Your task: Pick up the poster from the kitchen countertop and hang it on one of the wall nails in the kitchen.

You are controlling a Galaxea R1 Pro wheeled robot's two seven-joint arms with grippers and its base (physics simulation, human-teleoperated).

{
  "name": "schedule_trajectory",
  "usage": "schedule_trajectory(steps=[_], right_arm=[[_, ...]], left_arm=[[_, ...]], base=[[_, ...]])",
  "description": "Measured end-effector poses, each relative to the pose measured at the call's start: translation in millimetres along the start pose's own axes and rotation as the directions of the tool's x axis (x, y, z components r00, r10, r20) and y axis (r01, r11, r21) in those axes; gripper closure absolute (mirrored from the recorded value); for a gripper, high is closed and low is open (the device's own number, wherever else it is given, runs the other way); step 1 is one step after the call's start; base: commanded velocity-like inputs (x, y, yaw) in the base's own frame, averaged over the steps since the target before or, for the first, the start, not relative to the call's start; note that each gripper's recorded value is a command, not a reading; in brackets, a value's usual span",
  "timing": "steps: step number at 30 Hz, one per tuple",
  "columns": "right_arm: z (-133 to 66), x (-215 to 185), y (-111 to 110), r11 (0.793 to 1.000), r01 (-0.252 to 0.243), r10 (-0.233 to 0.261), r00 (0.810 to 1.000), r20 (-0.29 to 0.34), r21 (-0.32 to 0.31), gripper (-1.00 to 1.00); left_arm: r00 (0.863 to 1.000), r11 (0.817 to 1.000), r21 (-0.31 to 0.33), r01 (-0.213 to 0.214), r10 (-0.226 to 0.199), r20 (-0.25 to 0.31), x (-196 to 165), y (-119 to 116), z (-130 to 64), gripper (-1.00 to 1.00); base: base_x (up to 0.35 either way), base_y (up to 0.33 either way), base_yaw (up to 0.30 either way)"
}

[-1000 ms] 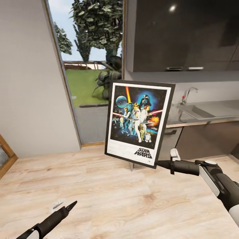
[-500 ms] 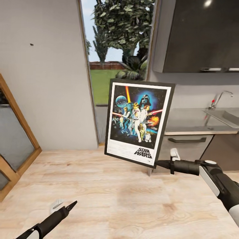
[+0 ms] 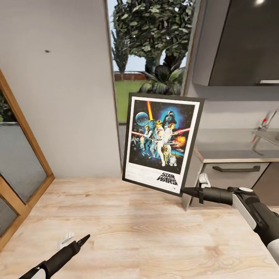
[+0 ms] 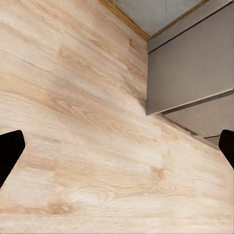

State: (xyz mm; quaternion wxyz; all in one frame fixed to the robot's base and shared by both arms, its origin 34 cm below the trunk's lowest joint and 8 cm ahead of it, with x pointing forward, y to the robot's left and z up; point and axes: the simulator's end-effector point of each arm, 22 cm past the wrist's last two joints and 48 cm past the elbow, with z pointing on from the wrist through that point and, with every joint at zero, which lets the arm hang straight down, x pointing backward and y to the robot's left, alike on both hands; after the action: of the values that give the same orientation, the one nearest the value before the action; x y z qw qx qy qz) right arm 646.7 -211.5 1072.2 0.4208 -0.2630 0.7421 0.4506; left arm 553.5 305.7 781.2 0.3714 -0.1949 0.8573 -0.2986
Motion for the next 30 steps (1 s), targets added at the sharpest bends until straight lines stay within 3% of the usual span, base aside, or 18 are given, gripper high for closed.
schedule_trajectory(steps=[10, 30], right_arm=[[0.1, -0.1, -0.1, 1.000, 0.001, -0.001, 1.000, 0.000, 0.001, 1.00], [0.4, -0.8, 0.4, 1.000, 0.004, -0.004, 1.000, -0.001, 0.000, 1.00]], left_arm=[[1.000, 1.000, 0.000, 0.000, 0.000, 0.000, 0.0, 0.0, 0.0, -1.00], [1.000, 1.000, 0.000, 0.000, 0.000, 0.000, 0.0, 0.1, 0.0, -1.00]], base=[[0.177, 0.312, 0.025], [0.151, 0.316, 0.256]])
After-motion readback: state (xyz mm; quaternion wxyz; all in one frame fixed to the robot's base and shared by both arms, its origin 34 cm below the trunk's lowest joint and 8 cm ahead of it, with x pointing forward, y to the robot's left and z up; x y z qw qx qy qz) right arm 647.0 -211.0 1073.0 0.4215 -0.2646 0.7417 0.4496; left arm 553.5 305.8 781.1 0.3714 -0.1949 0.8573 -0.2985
